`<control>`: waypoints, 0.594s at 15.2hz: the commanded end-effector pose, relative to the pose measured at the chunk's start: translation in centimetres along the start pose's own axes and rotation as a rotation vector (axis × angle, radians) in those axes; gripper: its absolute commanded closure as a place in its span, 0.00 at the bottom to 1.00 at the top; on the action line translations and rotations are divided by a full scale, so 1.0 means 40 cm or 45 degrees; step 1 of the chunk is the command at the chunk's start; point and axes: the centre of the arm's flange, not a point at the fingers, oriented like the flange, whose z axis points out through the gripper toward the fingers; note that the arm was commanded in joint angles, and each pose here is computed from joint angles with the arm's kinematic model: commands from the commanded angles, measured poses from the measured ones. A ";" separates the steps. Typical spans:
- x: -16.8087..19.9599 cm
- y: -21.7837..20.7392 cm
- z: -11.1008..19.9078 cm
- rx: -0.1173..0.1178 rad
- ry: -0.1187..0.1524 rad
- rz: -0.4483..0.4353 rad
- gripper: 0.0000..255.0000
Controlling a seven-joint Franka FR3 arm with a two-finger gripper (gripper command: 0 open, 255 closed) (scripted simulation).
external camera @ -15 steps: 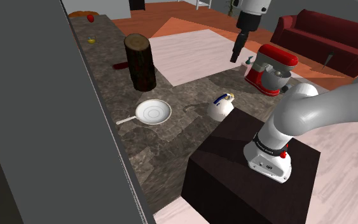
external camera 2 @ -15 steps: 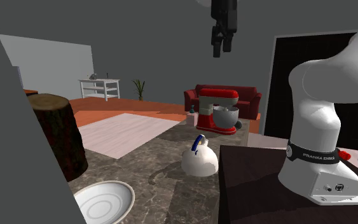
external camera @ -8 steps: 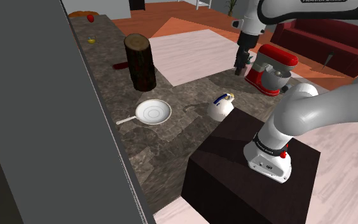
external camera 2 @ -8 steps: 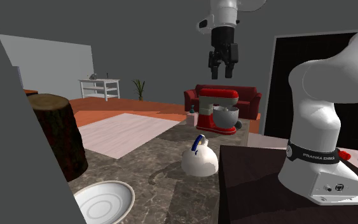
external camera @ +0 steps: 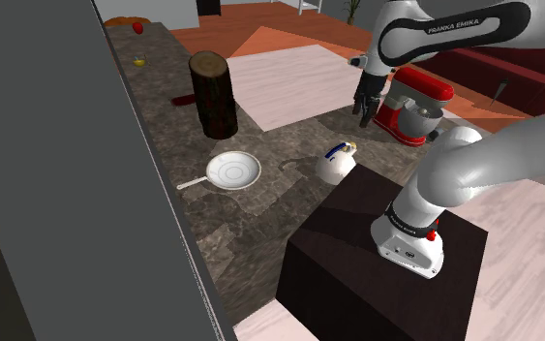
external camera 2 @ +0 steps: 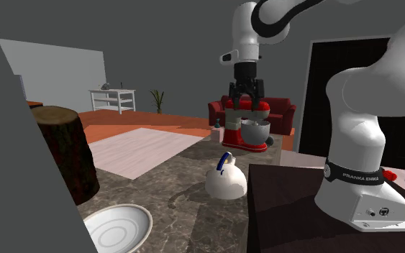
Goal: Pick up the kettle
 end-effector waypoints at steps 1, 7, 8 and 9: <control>-0.019 0.031 0.047 -0.001 -0.007 -0.080 0.00; -0.057 0.163 0.189 0.003 -0.030 -0.301 0.00; -0.061 0.185 0.212 0.004 -0.034 -0.337 0.00; -0.065 0.208 0.236 0.005 -0.038 -0.374 0.00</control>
